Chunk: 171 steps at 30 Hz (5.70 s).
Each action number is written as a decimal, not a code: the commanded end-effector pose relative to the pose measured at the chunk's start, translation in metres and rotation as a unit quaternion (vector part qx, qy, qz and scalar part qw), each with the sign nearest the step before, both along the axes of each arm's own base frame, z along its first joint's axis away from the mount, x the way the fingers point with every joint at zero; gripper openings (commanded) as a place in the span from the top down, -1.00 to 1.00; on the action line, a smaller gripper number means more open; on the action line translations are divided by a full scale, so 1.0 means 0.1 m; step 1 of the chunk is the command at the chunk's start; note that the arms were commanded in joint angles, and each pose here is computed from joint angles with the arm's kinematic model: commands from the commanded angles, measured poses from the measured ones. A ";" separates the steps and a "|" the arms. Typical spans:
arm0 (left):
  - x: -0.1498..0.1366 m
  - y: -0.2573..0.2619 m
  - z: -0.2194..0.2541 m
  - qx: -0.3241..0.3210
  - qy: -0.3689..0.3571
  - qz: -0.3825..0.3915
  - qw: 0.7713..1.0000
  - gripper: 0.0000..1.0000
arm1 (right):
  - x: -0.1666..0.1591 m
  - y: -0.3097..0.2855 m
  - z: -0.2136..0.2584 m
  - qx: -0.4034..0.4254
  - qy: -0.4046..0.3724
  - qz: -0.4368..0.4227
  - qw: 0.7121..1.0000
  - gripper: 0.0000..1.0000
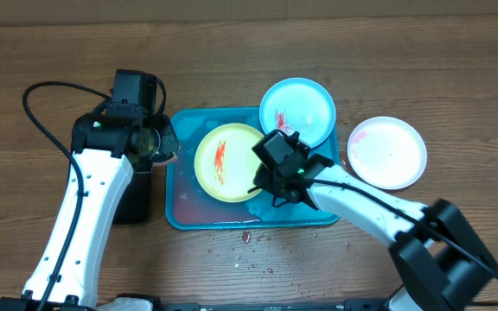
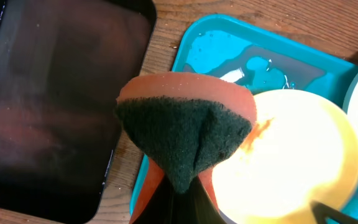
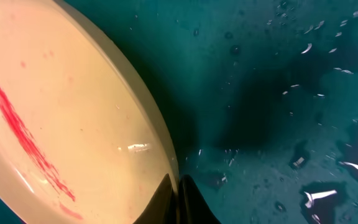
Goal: Clean dirty plates on tray and stack at the side
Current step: 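Move the right gripper back and pinch the yellow plate rim, then bring the sponge with the left gripper onto the yellow plate and scrub, then scrub the yellow plate with the sponge while right gripper holds rim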
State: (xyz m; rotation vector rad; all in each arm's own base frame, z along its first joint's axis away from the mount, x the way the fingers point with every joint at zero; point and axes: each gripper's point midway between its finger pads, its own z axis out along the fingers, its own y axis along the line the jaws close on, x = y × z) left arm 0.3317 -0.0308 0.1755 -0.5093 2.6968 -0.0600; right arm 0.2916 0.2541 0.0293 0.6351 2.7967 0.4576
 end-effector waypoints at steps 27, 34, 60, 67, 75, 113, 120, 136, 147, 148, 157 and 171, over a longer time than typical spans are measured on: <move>0.13 -0.48 -0.64 -0.025 0.080 -0.080 0.993 0.91 | 0.54 0.09 -0.01 0.053 -0.035 0.145 0.987 0.67; 0.16 -0.49 -0.66 -0.025 0.077 -0.080 0.993 0.91 | 0.50 0.11 -0.13 0.057 -0.017 0.147 0.987 0.64; 0.33 -0.54 -1.50 0.021 0.127 -0.179 0.975 0.92 | 0.29 0.22 -0.27 0.066 0.036 0.109 0.991 0.92; 0.08 -0.81 -1.97 0.022 0.196 -0.286 0.938 0.91 | 0.29 0.22 -0.27 0.066 0.036 0.109 0.991 0.92; -0.42 -1.47 -2.01 -0.079 0.225 -0.460 0.856 0.92 | 0.29 0.22 -0.27 0.066 0.036 0.109 0.991 0.93; -0.14 -1.27 -1.61 -0.084 0.225 -0.453 0.859 0.91 | 0.31 0.23 -0.26 0.068 0.030 0.110 0.991 0.93; -0.36 -1.49 -1.55 -0.103 0.223 -0.541 0.804 0.92 | 0.31 0.23 -0.26 0.068 0.030 0.110 0.991 0.93; 0.77 -0.92 -1.65 0.082 0.097 -0.157 0.979 0.92 | 0.30 0.22 -0.27 0.066 0.034 0.110 0.991 0.93; 0.34 -0.18 -1.48 0.238 0.158 0.014 0.958 0.91 | 0.30 0.22 -0.27 0.067 0.034 0.110 0.991 0.93; 0.31 -0.24 -1.52 0.223 0.174 -0.014 0.959 0.91 | 0.30 0.22 -0.27 0.067 0.034 0.110 0.991 0.93; -0.32 -1.40 -1.58 -0.097 0.261 -0.415 0.866 0.92 | 0.30 0.22 -0.27 0.067 0.033 0.110 0.991 0.93; 0.18 -1.72 -1.57 -0.130 0.144 -0.420 0.886 0.91 | 0.29 0.23 -0.27 0.068 0.034 0.112 0.991 0.93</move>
